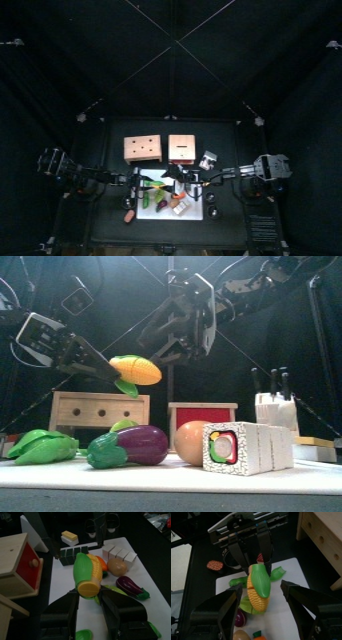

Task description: Regrasp corn

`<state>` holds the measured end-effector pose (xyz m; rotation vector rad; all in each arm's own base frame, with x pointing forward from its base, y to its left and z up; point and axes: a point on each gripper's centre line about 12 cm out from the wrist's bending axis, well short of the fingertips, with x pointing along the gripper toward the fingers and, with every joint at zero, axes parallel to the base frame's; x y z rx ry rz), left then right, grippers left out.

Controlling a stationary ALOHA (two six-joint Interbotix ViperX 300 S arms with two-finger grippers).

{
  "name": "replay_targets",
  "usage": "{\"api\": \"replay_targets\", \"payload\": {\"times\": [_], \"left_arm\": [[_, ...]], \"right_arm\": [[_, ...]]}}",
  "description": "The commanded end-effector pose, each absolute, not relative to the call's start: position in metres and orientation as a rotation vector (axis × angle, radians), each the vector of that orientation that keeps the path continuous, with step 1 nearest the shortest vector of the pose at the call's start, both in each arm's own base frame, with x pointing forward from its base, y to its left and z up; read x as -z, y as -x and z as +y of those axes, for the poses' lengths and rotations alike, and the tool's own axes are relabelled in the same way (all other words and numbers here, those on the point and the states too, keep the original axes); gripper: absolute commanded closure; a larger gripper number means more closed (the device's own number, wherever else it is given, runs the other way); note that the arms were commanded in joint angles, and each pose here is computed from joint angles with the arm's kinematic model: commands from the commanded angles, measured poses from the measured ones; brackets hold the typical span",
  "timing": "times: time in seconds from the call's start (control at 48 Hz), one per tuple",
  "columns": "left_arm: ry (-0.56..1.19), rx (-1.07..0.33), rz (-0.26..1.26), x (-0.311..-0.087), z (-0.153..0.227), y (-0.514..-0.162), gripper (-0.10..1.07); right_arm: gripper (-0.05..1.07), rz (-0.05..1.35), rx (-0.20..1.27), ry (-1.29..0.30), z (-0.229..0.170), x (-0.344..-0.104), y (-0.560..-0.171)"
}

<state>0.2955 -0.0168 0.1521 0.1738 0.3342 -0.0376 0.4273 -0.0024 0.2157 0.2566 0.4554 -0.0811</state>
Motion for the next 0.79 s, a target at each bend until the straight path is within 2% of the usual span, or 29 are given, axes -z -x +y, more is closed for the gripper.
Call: {"api": "replay_targets", "payload": {"times": [0.0,0.771], "left_arm": [[-0.174,0.035,0.304,-0.160,-0.017,-0.302,0.30],[-0.176,0.036,0.288,-0.165,-0.017,-0.306,0.30]], "right_arm": [[0.09,0.407,0.084,-0.261,-0.006,-0.232,-0.432],[0.09,0.450,0.098,-0.306,-0.006,-0.222,-0.439]]}}
